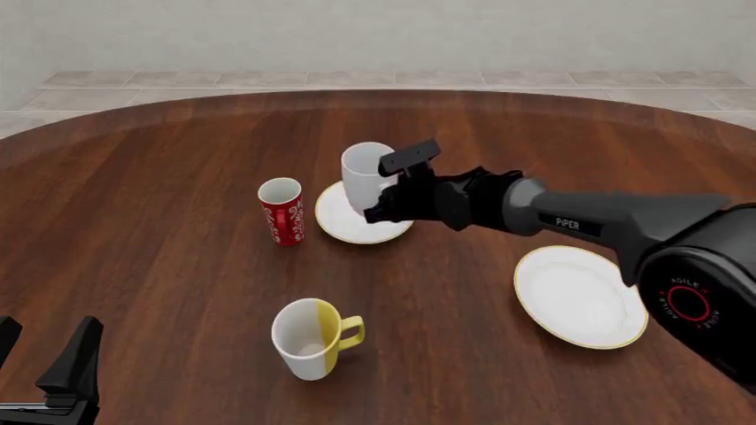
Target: Put the white mug on the left plate.
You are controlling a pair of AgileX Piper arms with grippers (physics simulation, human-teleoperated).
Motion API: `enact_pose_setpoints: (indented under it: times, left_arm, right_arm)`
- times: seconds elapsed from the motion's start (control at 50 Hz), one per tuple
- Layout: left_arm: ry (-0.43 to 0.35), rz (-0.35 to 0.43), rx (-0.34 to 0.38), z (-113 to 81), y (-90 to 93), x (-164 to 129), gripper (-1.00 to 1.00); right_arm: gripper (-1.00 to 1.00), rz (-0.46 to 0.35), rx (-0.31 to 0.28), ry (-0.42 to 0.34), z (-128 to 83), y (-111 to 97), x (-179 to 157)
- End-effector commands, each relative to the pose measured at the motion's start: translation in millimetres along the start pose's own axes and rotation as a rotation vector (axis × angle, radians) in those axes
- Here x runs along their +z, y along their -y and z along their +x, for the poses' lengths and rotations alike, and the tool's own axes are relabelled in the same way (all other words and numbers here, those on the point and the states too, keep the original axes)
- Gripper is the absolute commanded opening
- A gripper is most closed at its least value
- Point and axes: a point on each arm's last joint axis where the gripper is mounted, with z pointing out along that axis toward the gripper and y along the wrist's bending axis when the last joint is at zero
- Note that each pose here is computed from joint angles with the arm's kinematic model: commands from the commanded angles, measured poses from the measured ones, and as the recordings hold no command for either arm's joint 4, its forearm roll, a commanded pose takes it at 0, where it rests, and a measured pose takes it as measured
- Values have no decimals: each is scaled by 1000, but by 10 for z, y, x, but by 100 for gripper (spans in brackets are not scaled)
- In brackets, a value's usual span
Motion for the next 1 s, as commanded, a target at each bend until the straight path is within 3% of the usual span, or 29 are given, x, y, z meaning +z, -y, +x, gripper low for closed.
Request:
enact_pose_setpoints:
  times: [0.02, 1.0]
  left_arm:
    - [0, 0, 0, 0, 0, 0, 100]
    - [0, 0, 0, 0, 0, 0, 100]
  right_arm:
    - [-100, 0, 2, 1, -2, -1, 28]
    - [-100, 2, 17, -27, 129, 9, 209]
